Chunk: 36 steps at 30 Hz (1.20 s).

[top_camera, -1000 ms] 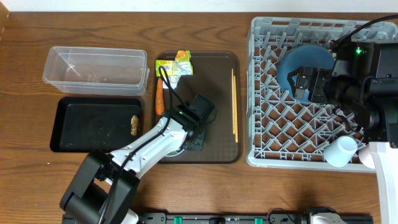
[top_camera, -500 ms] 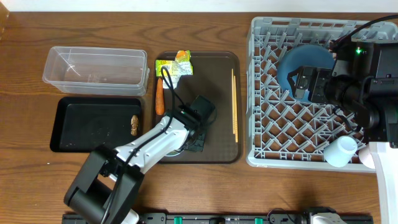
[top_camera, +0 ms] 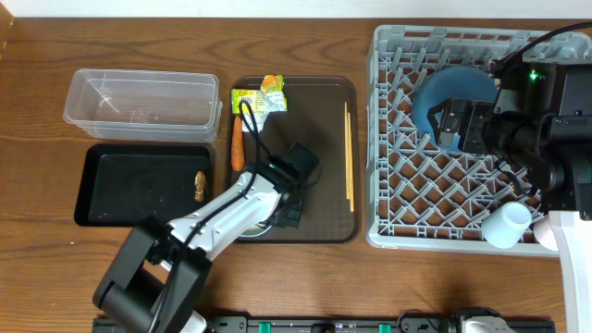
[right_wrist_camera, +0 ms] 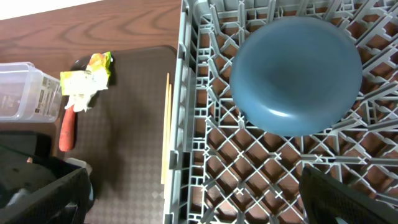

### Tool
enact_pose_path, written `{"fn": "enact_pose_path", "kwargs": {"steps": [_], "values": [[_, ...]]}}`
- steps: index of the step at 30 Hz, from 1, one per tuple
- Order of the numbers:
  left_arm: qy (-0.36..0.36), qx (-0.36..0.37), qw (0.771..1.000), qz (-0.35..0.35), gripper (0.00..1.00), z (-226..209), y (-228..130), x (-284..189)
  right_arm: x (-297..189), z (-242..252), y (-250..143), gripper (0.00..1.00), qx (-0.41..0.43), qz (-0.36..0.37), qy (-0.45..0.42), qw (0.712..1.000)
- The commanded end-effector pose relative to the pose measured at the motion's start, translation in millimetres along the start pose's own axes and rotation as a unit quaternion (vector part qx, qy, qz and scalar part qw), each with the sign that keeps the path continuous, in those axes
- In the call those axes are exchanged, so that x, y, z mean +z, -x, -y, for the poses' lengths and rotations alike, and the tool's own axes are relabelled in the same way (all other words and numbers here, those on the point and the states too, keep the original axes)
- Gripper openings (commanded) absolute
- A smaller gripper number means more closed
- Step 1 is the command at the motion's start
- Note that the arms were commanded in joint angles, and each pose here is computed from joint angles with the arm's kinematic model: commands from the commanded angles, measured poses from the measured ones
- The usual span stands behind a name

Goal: Sort waste into correct bins and load items into the dishwasher rack
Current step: 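Lift the rice bowl with left gripper and carry it over the black tray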

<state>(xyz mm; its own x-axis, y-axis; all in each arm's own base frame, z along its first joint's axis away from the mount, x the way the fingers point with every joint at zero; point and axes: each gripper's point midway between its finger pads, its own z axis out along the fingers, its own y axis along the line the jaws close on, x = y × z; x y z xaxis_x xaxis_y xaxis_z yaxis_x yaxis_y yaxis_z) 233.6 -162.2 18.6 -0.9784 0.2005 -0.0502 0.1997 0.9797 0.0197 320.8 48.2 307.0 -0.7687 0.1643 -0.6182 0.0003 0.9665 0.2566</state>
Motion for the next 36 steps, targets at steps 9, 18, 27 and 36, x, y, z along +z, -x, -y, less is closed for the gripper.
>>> {"fn": "enact_pose_path", "kwargs": {"steps": [9, 18, 27, 36], "values": [[-0.052, -0.043, 0.991, 0.119, 0.06, -11.2, 42.9, -94.8, 0.0, 0.7, 1.1, 0.99, 0.007, 0.002, 0.001, 1.000], [-0.102, -0.155, 0.973, 0.139, 0.06, -81.0, 52.1, -118.2, 0.0, 0.7, 1.2, 0.99, 0.007, 0.002, 0.001, 1.000], [-0.229, -0.238, 0.929, 0.167, 0.06, -144.6, 58.3, -126.1, 0.0, 0.7, 1.0, 0.99, 0.007, 0.001, 0.001, 1.000], [-0.370, -0.232, 0.858, 0.269, 0.06, -180.6, 55.0, -141.3, 0.0, 0.7, 1.5, 0.99, 0.007, 0.002, 0.001, 1.000]]}}
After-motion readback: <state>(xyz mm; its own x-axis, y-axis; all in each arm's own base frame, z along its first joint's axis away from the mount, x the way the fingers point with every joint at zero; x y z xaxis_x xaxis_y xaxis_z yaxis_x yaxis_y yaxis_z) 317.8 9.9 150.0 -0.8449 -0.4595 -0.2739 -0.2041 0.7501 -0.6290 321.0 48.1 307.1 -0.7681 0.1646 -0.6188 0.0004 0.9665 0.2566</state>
